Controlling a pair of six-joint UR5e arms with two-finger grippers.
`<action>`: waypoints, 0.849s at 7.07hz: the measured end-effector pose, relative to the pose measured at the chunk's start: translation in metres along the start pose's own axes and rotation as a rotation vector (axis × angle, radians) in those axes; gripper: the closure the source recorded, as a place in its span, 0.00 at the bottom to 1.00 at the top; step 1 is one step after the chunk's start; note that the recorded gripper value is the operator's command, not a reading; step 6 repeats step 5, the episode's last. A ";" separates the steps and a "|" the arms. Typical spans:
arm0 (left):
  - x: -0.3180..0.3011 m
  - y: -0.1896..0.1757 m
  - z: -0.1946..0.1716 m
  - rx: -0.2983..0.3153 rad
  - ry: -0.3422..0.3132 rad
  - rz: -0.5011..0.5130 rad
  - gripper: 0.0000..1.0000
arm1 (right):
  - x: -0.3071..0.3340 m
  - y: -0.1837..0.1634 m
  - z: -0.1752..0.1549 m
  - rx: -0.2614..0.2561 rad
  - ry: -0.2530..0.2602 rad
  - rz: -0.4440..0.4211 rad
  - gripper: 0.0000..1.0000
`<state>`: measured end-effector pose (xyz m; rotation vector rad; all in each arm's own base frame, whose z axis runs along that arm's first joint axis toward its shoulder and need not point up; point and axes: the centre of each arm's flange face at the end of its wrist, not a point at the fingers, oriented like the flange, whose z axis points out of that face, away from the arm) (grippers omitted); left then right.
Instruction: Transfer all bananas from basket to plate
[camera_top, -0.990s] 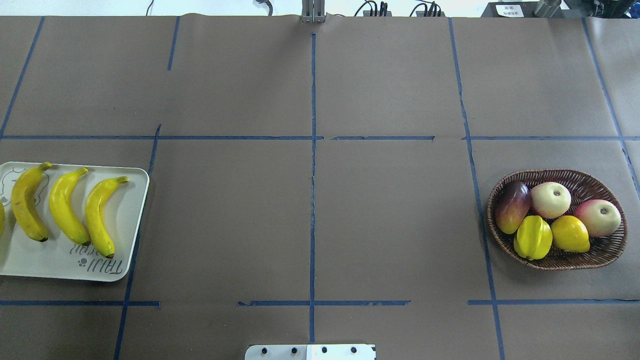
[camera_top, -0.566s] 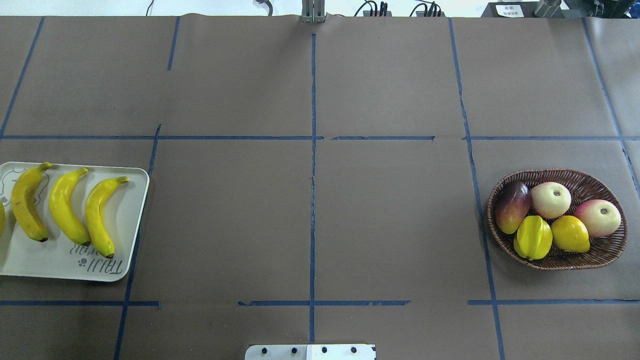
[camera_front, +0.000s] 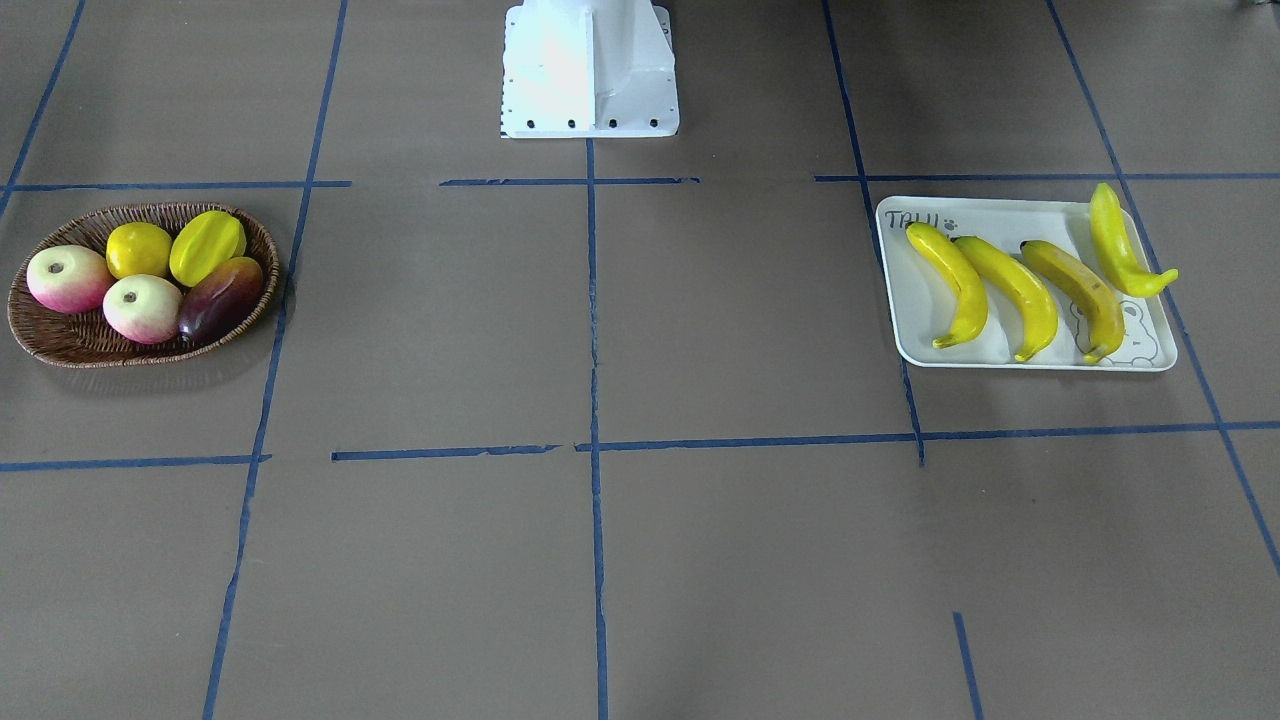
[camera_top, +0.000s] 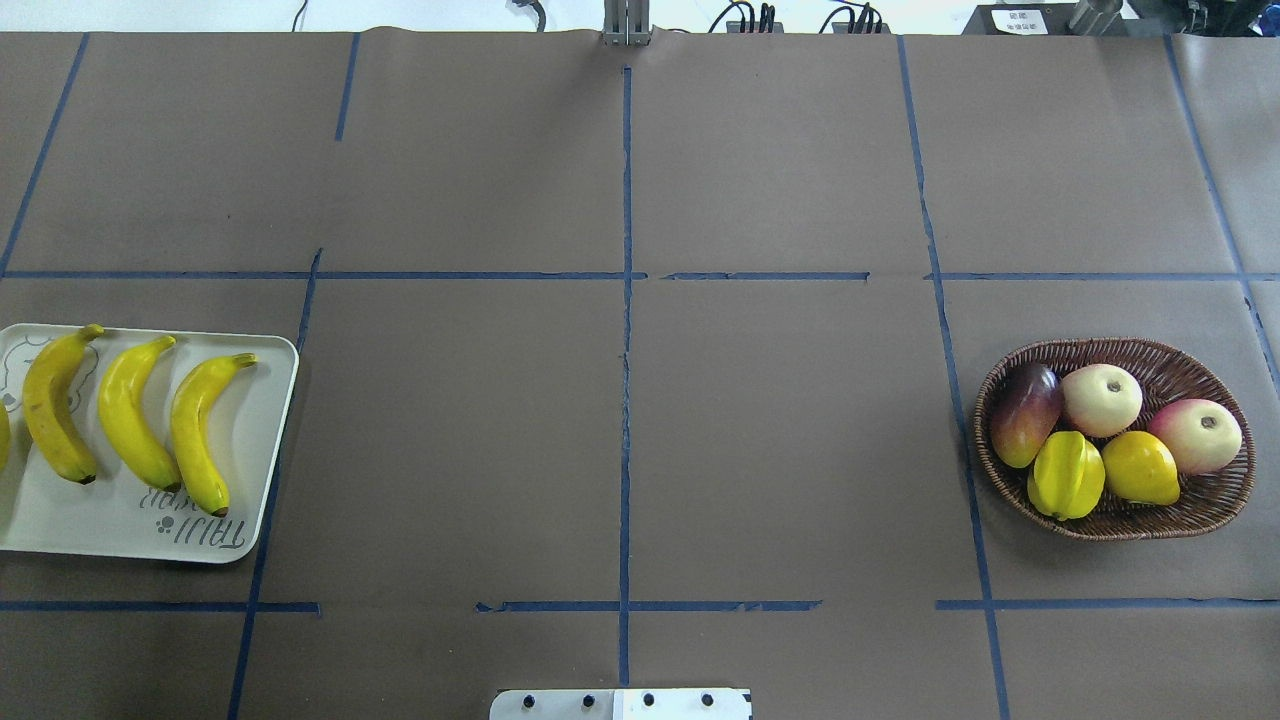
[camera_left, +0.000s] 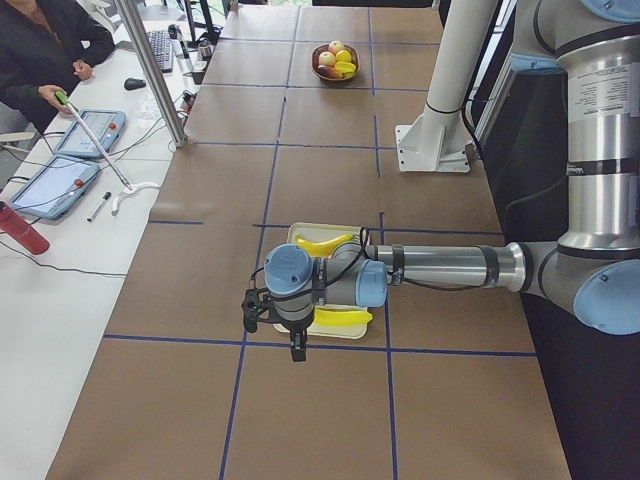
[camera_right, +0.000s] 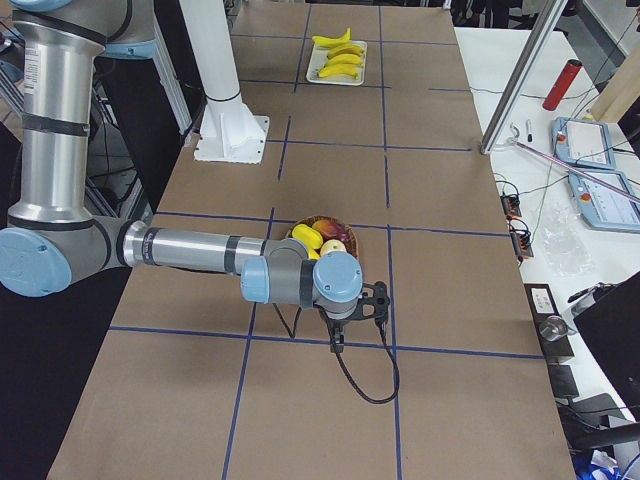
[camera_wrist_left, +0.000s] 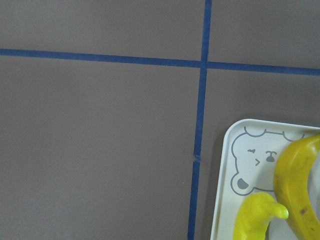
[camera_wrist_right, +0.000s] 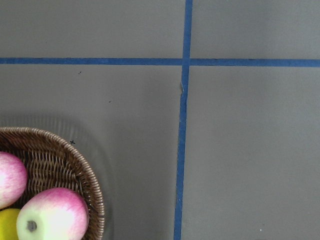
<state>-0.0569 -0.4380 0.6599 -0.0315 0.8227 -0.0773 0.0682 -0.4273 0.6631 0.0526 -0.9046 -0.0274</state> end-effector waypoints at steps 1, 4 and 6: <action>-0.003 0.001 -0.002 0.002 0.004 0.005 0.00 | -0.001 -0.001 -0.002 0.005 -0.001 -0.002 0.00; -0.005 0.001 -0.004 0.004 0.004 0.008 0.00 | -0.002 -0.001 -0.003 0.010 -0.003 -0.008 0.00; -0.005 0.000 -0.005 0.005 0.005 0.008 0.00 | -0.002 -0.001 -0.003 0.011 -0.002 -0.009 0.00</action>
